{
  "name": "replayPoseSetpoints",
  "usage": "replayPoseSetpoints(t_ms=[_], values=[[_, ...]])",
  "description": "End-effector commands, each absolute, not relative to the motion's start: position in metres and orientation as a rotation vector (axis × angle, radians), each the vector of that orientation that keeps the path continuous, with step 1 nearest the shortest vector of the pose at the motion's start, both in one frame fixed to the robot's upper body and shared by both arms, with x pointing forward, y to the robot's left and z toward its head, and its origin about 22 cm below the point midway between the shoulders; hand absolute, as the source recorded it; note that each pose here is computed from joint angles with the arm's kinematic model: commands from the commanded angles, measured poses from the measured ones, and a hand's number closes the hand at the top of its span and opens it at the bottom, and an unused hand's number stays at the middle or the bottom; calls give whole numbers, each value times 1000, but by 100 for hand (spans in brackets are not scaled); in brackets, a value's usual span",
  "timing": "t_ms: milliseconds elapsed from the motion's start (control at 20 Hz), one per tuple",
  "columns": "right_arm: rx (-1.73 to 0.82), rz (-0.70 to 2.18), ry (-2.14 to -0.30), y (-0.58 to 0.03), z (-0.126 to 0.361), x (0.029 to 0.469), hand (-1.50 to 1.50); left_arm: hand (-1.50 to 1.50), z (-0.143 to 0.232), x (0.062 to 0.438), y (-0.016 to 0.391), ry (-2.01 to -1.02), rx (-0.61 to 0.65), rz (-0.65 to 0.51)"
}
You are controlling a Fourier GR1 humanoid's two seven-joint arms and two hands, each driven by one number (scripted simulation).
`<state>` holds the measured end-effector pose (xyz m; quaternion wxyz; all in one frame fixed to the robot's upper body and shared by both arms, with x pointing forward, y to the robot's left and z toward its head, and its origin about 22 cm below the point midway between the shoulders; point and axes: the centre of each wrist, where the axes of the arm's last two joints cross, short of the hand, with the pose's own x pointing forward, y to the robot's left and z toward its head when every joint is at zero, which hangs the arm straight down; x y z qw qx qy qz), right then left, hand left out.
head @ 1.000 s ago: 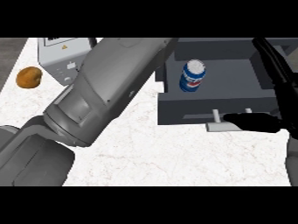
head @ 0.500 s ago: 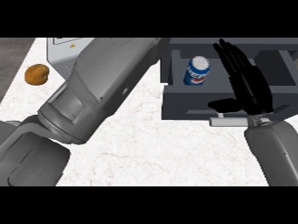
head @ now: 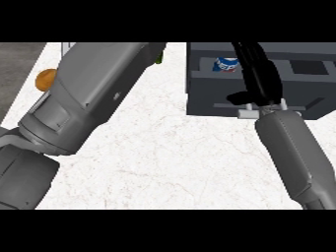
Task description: Pick up the can, place it into the drawer and close the drawer
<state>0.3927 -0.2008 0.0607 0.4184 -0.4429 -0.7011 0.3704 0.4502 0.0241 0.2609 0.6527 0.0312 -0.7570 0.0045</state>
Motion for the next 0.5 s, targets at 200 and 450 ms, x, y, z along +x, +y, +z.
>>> replayPoseSetpoints(t_ms=[200,450], values=[[-1268,829,-1773,-181,60,426,-150,-150,262,451,48,-1701,63,-4],[-1311,813,-1767,-200,98,451,-150,-150,253,451,69,-1689,59,-9]])
